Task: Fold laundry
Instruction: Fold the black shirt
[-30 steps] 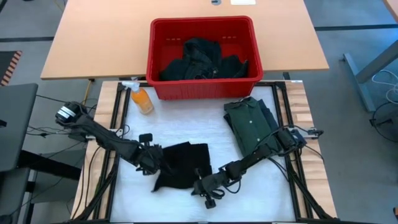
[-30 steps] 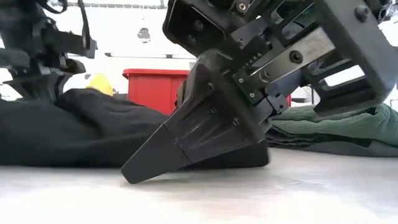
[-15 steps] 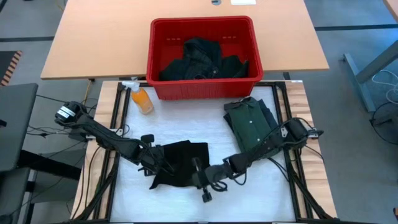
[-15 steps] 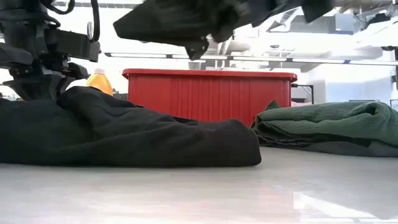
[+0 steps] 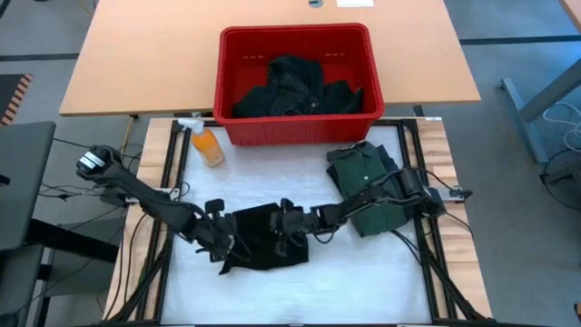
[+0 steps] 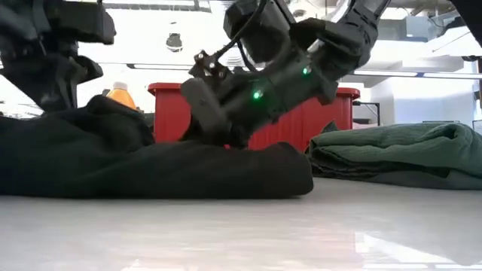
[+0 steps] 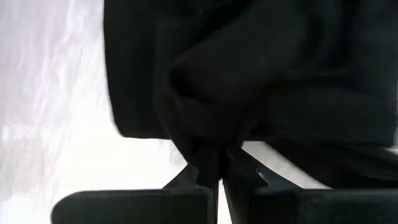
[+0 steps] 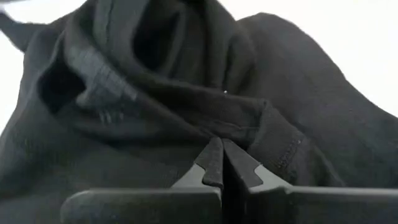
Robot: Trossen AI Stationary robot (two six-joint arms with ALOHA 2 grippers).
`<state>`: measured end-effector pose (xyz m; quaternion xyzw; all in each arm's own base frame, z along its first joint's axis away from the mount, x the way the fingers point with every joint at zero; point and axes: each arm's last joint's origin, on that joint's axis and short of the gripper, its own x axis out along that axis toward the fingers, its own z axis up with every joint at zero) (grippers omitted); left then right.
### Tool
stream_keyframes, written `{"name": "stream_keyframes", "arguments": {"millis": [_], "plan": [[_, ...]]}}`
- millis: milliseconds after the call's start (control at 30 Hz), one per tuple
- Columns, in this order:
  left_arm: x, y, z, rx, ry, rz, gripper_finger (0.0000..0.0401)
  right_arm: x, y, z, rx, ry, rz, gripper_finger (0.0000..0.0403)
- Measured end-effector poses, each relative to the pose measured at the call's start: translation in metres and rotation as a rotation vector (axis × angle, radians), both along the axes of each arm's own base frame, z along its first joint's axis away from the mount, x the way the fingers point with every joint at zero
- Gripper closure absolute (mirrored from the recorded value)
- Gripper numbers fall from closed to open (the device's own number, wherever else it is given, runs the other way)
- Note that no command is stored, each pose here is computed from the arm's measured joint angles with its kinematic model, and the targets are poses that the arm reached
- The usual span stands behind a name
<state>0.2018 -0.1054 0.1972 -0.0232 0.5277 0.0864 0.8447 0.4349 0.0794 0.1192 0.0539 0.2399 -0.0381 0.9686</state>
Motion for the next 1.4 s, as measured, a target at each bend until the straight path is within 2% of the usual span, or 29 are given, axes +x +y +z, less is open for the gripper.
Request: {"name": "stream_keyframes", "arguments": {"millis": [267, 467, 567, 633, 700, 833, 933, 1067, 1200, 1400], "plan": [[-0.019, 0.006, 0.031, -0.076, -0.139, 0.066, 0.0385, -0.004, 0.010, -0.002, 0.019, -0.028, -0.153, 0.0382], [-0.044, 0.022, 0.054, -0.125, -0.232, 0.191, 0.0353, -0.009, 0.016, -0.007, 0.028, 0.005, -0.250, 0.0382], [-0.053, 0.028, 0.062, -0.114, -0.306, 0.253, 0.0349, -0.010, 0.015, -0.007, 0.019, 0.013, -0.271, 0.0382], [-0.052, 0.023, 0.065, -0.111, -0.407, 0.232, 0.0349, -0.010, 0.014, -0.007, 0.020, 0.014, -0.277, 0.0382], [-0.047, 0.011, 0.064, -0.125, -0.529, 0.160, 0.0349, -0.010, 0.014, -0.007, 0.019, 0.012, -0.282, 0.0381], [-0.034, -0.019, 0.051, -0.174, -0.725, 0.011, 0.0349, -0.010, 0.009, -0.003, 0.017, 0.012, -0.293, 0.0381], [-0.026, -0.038, 0.033, -0.167, -0.818, -0.004, 0.0349, -0.010, 0.004, 0.004, 0.013, 0.017, -0.303, 0.0381], [-0.011, -0.054, -0.005, -0.095, -0.761, 0.031, 0.0349, -0.012, -0.002, 0.015, 0.000, 0.029, -0.284, 0.0381], [0.002, -0.064, -0.036, -0.075, -0.720, 0.053, 0.0349, -0.014, -0.005, 0.016, -0.010, 0.063, -0.290, 0.0381], [0.006, -0.066, -0.063, -0.085, -0.640, 0.109, 0.0349, -0.018, -0.017, 0.009, -0.002, 0.132, -0.377, 0.0381]]}}
